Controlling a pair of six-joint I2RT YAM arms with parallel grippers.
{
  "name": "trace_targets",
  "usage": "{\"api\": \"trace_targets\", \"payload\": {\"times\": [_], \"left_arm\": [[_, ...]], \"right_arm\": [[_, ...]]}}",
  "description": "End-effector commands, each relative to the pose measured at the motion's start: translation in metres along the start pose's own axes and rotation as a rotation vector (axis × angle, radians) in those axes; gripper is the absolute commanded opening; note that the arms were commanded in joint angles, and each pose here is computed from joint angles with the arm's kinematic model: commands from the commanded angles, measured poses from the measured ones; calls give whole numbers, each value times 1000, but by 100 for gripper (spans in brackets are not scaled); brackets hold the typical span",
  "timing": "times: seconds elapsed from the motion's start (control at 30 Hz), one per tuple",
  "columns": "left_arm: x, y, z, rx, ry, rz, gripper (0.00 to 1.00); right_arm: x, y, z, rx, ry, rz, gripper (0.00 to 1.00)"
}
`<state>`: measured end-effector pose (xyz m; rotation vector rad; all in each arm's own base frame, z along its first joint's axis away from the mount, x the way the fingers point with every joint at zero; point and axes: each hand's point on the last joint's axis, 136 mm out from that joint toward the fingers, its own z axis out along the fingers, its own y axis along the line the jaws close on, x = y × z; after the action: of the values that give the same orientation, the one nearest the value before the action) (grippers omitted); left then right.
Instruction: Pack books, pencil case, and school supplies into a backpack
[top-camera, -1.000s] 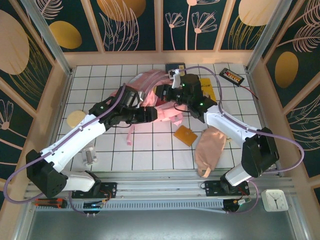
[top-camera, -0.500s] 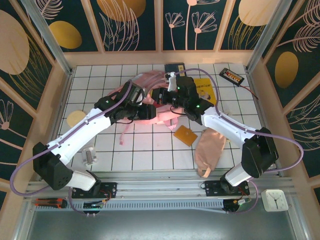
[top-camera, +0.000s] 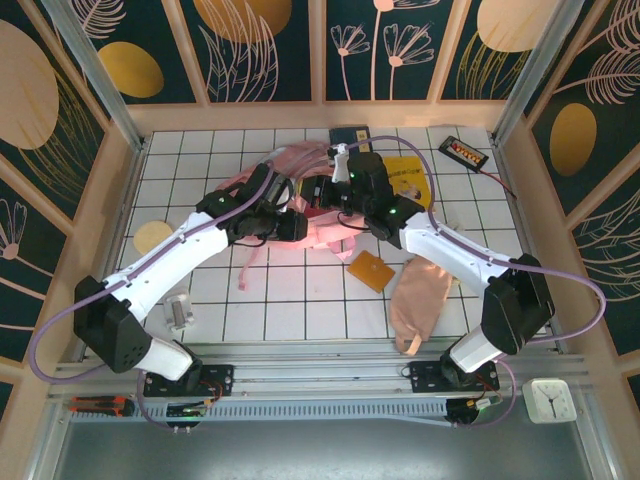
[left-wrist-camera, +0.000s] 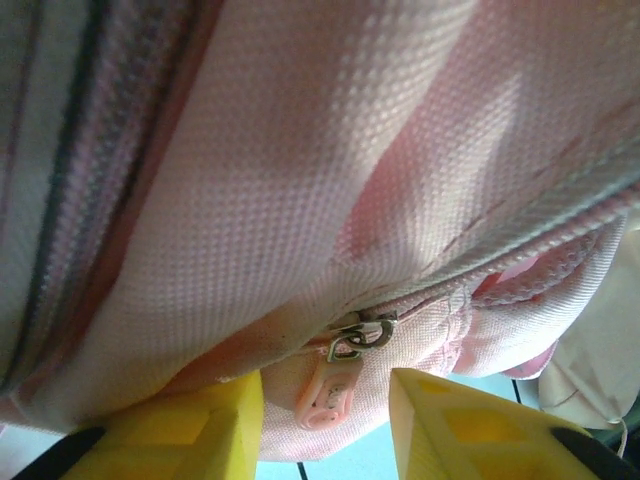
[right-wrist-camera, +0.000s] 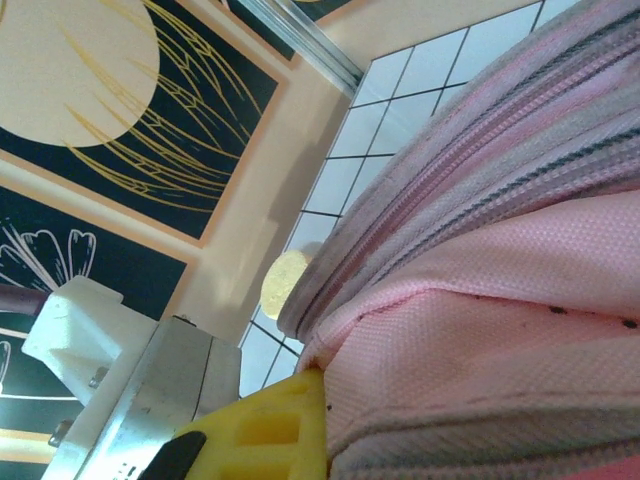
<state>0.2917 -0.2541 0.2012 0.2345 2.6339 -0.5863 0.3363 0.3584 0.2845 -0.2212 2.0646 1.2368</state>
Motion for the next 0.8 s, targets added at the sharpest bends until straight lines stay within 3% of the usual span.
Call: {"api": "trace_targets", "payload": {"times": [0.0,0.17,0.3,0.53,0.77], "left_arm": [[7,8,12,-31,33,36,28],[7,8,15,-33,38,38,9],[8,10,12,-43,35,42,0],[17,20,1,-80,50,40,0],[45,55,-7,-144,84,-31,0]], "right_arm": [[-43,54,-12,-126,-133,-67,0],[-44,53,-16,-114,-140,-68,0],[-44,53,-17,-107,-143,-71,0],[-47,41,-16,-43,-157,-86,0],[-72,13,-39,94,-237,-126,0]]}}
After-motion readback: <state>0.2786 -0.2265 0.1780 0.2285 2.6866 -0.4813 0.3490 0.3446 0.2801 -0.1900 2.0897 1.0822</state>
